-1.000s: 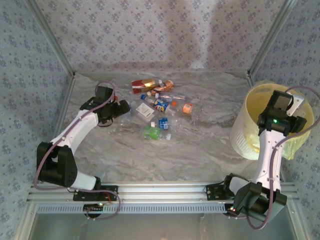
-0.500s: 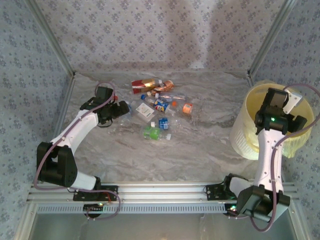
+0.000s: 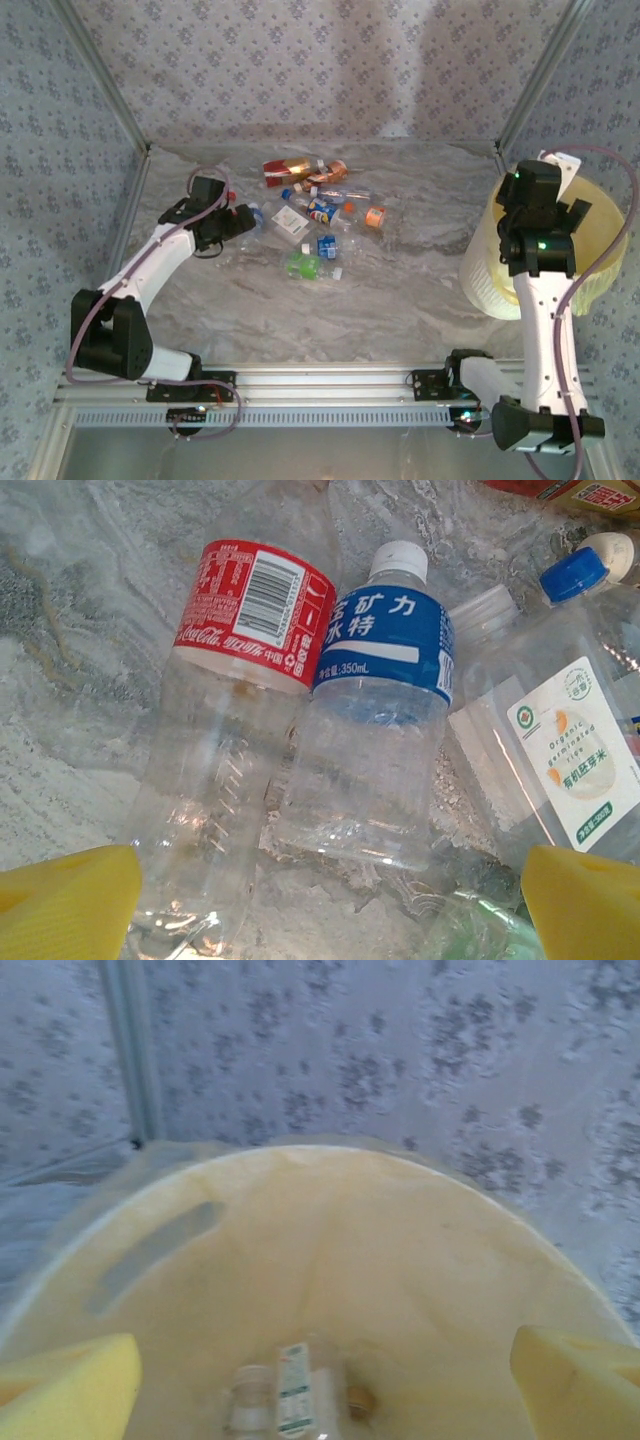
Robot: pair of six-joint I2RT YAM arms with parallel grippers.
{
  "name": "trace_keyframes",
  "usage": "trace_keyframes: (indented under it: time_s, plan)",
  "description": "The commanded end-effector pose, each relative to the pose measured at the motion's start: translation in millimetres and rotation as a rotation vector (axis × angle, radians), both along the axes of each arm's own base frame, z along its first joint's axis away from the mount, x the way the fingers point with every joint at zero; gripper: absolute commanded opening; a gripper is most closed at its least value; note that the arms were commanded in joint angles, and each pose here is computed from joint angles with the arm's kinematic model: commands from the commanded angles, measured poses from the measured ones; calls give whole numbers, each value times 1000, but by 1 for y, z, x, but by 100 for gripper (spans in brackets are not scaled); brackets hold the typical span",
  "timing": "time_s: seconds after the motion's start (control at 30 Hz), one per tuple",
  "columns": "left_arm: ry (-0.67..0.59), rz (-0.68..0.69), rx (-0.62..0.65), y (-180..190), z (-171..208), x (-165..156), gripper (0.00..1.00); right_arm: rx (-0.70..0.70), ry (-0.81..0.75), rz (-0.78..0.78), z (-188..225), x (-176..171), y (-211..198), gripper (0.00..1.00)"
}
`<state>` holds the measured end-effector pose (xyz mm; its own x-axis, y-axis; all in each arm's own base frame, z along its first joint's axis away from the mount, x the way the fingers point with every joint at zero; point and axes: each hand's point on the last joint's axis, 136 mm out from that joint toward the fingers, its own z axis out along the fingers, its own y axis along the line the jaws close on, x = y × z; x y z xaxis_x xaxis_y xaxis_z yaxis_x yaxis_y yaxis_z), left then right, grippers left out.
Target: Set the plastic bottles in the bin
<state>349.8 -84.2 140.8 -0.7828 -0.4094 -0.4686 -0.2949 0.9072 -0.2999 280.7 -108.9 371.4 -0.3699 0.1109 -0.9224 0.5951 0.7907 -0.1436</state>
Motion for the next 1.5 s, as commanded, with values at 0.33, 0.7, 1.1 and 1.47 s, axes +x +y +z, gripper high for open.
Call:
trace_keyframes:
  time_s: [0.33,0.7,1.1,1.47]
  plan:
    - [-51,60,17,17,4,-12,98,88,-76,648,27,37,163,99]
    - [-55,99,15,28,2,-19,98,99,124,966,-49,57,277,100]
    - [-46,113,12,30,-2,-22,98,385,471,1238,-197,35,392,99]
    - [-40,124,17,34,-5,-27,98,20,732,1599,-275,13,467,100]
